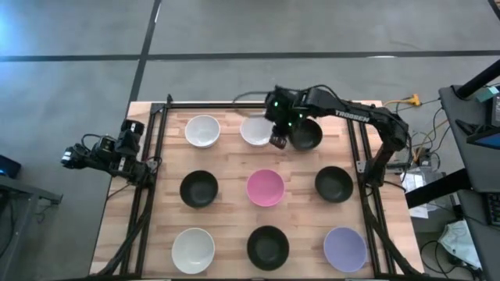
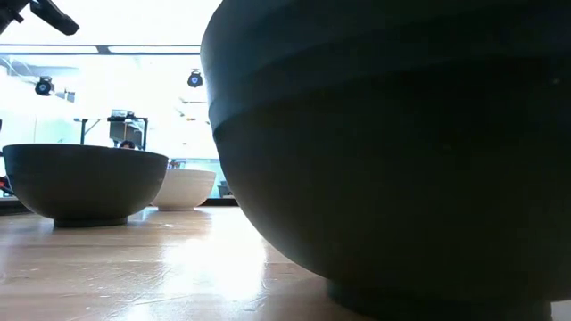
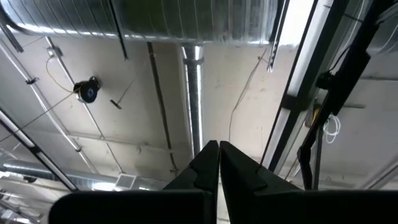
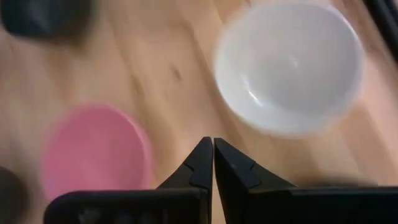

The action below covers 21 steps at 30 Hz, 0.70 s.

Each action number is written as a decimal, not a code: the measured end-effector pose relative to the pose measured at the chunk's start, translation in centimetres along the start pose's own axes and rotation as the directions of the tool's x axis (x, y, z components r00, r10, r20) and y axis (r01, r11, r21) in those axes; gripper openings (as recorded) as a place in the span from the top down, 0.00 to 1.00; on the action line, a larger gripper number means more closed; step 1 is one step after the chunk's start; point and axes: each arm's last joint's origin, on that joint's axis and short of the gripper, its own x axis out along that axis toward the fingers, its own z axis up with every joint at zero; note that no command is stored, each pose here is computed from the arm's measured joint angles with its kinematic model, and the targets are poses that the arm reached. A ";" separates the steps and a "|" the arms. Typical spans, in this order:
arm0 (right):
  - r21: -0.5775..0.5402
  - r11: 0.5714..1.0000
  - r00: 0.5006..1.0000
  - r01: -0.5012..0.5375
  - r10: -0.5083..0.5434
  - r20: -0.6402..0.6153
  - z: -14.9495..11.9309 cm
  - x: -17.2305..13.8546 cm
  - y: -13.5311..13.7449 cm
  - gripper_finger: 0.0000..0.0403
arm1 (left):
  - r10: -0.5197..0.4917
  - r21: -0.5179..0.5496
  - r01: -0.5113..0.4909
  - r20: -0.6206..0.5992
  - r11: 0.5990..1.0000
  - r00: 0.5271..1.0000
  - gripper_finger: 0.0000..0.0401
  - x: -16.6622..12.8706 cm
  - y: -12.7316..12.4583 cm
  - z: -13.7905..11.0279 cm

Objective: Nest bowls inside each other
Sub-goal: Stack the top right white bowl on top of the pink bowl

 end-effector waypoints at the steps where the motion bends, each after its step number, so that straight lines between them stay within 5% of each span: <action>1: 0.004 0.999 0.999 -0.036 0.036 0.034 0.1 0.2 -0.6 0.98 | 0.000 -0.001 0.000 0.001 1.000 1.000 1.00 0.0 0.0 0.0; 5: -0.058 0.997 0.991 -0.057 0.064 0.121 0.4 1.0 -2.2 0.98 | -0.003 -0.006 0.003 0.022 1.000 1.000 1.00 0.0 0.0 0.2; 9: -0.271 0.962 0.980 -0.012 0.065 0.189 0.6 1.9 -2.6 0.98 | -0.002 -0.003 0.002 0.024 1.000 1.000 1.00 0.0 0.0 0.3; 12: -0.498 0.866 0.973 0.043 0.076 0.217 0.8 2.2 -2.1 0.98 | 0.000 0.002 0.000 0.026 1.000 1.000 1.00 0.0 0.0 0.3; 16: -0.759 0.646 0.982 0.079 0.083 0.172 0.4 2.5 -1.0 0.98 | 0.001 0.003 -0.001 0.027 1.000 1.000 1.00 0.0 0.0 0.3; 21: -0.779 0.610 0.984 0.147 -0.010 0.178 0.6 3.2 -0.3 0.98 | 0.006 0.003 -0.006 0.027 1.000 1.000 1.00 0.0 0.0 0.3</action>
